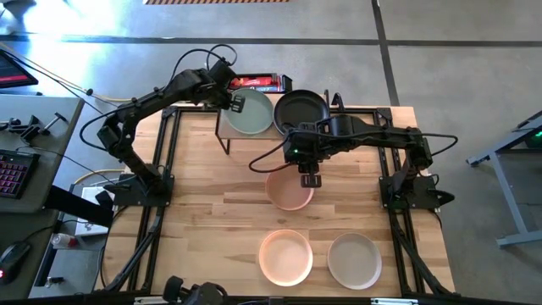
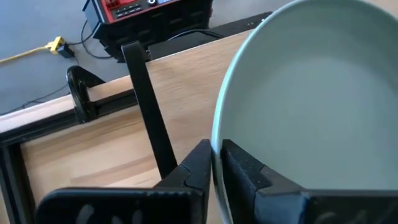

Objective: Place and stack plates onto a shelf
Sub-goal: Put the green plate on the shelf, then stack the orange plate on the top of the green plate on the shelf

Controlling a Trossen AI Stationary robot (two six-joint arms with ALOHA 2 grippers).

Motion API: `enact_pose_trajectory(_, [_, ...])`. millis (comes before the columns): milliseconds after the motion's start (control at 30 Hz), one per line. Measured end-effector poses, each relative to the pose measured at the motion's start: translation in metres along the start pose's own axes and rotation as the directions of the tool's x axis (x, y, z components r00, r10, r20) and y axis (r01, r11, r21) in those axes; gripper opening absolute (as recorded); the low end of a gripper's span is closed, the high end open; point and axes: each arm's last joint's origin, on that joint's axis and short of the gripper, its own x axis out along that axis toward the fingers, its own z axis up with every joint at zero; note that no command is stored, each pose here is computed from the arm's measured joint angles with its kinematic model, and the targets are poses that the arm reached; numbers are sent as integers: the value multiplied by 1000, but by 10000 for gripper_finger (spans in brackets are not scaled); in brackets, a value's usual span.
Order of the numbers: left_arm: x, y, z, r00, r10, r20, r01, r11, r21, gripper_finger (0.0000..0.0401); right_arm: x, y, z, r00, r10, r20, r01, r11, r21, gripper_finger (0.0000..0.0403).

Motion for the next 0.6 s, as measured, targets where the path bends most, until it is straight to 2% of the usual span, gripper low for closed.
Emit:
enact_pose_trajectory(433, [1, 4, 2, 1000, 0, -2, 0, 1000, 15, 87, 0, 0, 0, 1000, 0, 0, 0, 1000, 8, 124])
enact_pose_trajectory(600, [-1, 6, 2, 993, -111, -47, 111, 994, -7, 91, 0, 0, 0, 1000, 0, -1, 0, 1000, 9, 124])
